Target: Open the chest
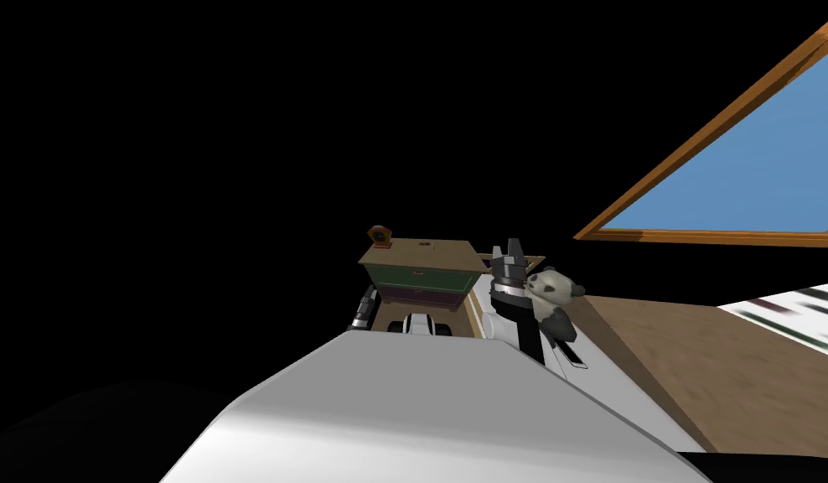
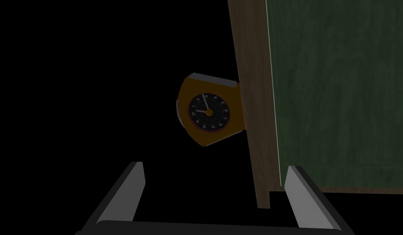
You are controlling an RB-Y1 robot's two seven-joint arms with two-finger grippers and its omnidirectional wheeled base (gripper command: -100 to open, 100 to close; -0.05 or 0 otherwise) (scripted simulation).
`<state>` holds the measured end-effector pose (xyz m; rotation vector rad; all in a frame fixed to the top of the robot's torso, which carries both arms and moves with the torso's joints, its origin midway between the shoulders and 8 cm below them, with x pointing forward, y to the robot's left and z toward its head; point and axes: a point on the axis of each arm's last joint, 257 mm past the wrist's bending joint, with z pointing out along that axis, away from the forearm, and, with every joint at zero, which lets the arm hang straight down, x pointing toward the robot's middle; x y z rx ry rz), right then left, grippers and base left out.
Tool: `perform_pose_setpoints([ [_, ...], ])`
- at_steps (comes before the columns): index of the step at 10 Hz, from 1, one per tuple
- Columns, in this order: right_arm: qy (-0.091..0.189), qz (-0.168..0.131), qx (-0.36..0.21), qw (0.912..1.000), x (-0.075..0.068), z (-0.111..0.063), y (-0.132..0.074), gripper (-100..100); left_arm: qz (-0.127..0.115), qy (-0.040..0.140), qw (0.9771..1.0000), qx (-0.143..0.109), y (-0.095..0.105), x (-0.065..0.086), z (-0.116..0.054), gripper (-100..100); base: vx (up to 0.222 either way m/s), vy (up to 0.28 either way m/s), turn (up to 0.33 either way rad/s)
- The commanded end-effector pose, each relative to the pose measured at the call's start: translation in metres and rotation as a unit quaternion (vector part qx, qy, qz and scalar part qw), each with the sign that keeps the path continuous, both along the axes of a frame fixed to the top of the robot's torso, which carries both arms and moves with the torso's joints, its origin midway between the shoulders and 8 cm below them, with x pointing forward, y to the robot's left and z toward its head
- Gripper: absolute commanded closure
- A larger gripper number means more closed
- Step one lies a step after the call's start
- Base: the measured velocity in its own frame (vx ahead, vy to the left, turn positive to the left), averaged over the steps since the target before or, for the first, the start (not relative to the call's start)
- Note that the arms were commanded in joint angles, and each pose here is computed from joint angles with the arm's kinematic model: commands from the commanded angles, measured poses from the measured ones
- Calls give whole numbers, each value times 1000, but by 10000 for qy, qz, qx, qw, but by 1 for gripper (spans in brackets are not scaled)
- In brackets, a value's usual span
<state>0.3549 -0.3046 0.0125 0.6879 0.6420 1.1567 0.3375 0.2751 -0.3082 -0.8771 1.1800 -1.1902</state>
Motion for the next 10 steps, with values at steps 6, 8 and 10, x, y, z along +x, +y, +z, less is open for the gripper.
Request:
perform_pose_setpoints([
  [6,0,0,1,10000,0,0,0,0,-82,169,9998,63,-13,-20,-41,-100,94,-45,-7],
  [8,0,0,1,10000,0,0,0,0,-98,190,9997,76,-16,-25,-48,-100,75,-42,-8],
  [10,0,0,0,10000,0,0,0,0,-133,140,9998,83,-25,-30,-55,-100,85,-48,-19],
])
